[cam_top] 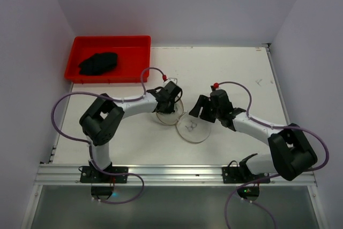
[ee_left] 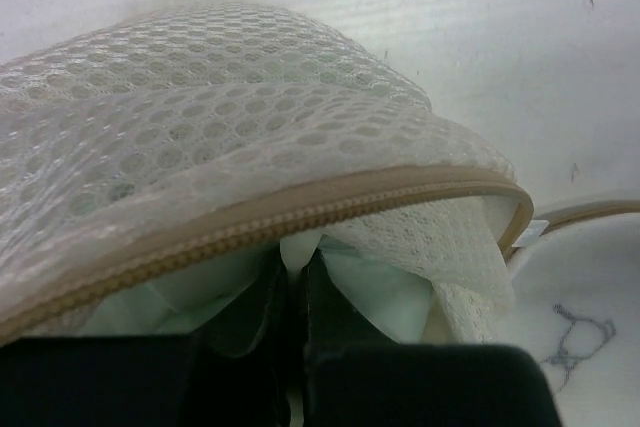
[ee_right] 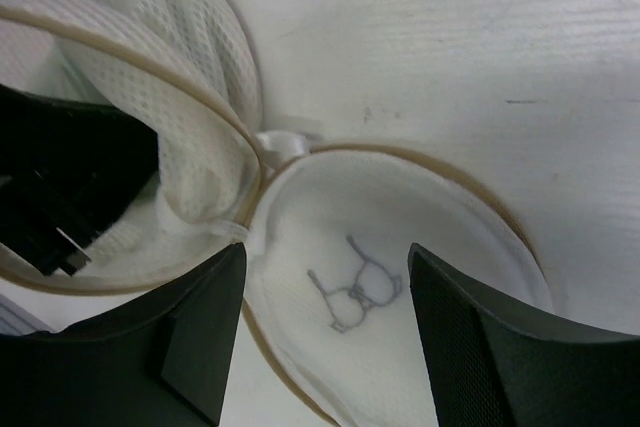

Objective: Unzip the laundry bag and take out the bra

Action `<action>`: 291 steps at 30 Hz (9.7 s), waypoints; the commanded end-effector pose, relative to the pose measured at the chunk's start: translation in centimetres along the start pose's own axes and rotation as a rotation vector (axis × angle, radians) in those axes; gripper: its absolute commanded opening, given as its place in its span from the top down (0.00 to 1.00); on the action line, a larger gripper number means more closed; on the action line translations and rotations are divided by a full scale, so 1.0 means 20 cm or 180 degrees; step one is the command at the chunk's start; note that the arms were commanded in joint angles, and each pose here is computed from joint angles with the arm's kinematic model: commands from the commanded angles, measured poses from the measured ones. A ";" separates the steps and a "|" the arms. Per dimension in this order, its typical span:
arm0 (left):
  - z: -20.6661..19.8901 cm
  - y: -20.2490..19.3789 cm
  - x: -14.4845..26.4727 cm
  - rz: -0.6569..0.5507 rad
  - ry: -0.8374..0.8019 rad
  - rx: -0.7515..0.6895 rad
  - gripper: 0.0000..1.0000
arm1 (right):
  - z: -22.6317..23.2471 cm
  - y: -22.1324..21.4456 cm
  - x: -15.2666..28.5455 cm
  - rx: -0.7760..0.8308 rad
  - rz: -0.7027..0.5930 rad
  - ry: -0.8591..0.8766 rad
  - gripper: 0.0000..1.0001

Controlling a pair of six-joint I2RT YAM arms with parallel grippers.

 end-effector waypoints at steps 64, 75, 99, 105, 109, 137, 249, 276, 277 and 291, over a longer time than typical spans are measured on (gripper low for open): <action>-0.12 0.45 0.97 -0.2415 -0.2735 -0.0107 1.00 | 0.10 -0.12 -0.08 0.0647 0.0463 0.0322 1.00; 0.15 0.76 1.53 -0.3803 -0.2708 0.0606 1.00 | -0.01 -0.10 -0.05 0.0492 0.0283 -0.0286 1.00; 1.15 1.16 0.61 -0.2031 0.1226 -0.0214 1.00 | 0.09 -0.04 0.09 0.0752 0.0276 -0.0117 1.00; 1.32 1.10 0.01 -0.1415 0.1200 -0.0487 1.00 | 0.09 -0.06 0.08 0.0825 0.0386 -0.0110 1.00; 1.37 1.10 -0.18 -0.1344 0.1167 -0.0516 1.00 | 0.09 -0.06 0.08 0.0869 0.0427 -0.0113 1.00; 0.19 0.44 0.43 -0.1038 -0.0754 -0.0892 0.18 | 0.25 -0.11 0.36 0.0568 0.0584 0.0463 0.17; -0.09 -0.50 0.27 -0.0786 -0.1024 0.1559 0.89 | 0.52 -0.23 -0.21 0.0238 0.1467 0.0923 0.67; 0.21 -0.65 0.51 -0.0877 -0.0544 0.2158 0.38 | 0.41 -0.27 -0.29 0.0164 0.1435 0.0783 0.57; 0.23 -0.66 0.53 -0.0862 -0.0469 0.2120 0.29 | 0.47 -0.24 -0.23 0.0241 0.1348 0.0877 0.57; 0.52 -0.10 0.70 -0.1234 -0.0351 0.1701 0.00 | 0.65 0.36 0.30 0.1059 -0.0321 0.0045 0.19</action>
Point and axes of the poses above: each gripper's point midway between its finger pads, its own x axis back along the fingers, its own z axis along the line the jaws close on, y = z × x, the point moved 6 cm from there along x, back along the fingers, and after that the axes turned 12 degrees about -x, right-handed, at the moved point
